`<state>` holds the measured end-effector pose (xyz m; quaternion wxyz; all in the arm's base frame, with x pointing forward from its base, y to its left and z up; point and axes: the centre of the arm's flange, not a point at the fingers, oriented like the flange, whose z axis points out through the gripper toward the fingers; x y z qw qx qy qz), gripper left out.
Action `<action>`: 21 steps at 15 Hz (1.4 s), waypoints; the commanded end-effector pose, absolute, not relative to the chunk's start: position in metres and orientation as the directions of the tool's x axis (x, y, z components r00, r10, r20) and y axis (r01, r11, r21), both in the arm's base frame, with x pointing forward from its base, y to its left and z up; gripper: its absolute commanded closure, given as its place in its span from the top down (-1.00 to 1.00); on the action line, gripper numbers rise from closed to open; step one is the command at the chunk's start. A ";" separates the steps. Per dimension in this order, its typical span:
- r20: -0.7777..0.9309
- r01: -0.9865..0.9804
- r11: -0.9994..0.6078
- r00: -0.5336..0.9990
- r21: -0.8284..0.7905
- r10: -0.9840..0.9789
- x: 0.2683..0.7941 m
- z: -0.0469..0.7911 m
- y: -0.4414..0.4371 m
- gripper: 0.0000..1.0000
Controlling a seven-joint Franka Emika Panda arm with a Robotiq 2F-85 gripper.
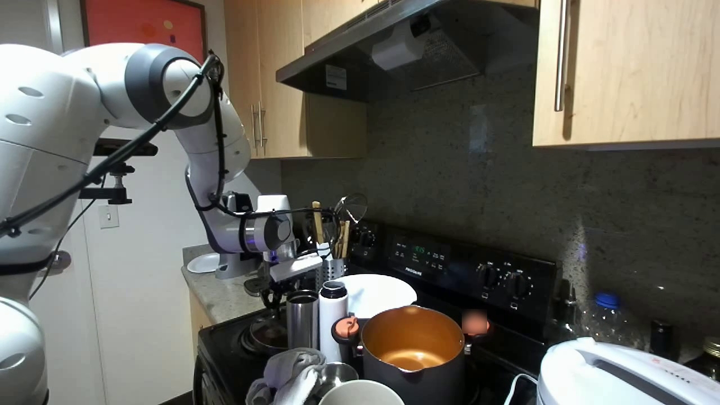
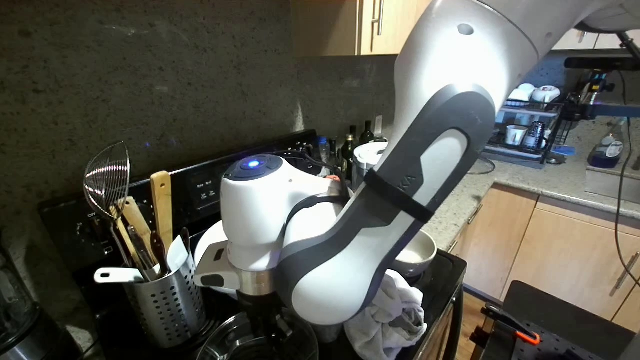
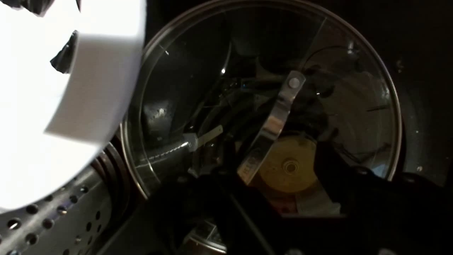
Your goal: Put the lid on the pot
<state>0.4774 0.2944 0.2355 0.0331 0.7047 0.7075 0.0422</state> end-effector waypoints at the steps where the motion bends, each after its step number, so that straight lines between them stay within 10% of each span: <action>1: -0.011 0.996 -0.005 0.006 0.087 1.000 0.482 0.236 0.303 -0.46; 4: -0.016 0.997 -0.008 0.010 0.077 1.000 0.481 0.235 0.302 -0.86; 21: 0.055 0.999 -0.008 0.006 0.042 0.998 0.472 0.295 0.328 -0.85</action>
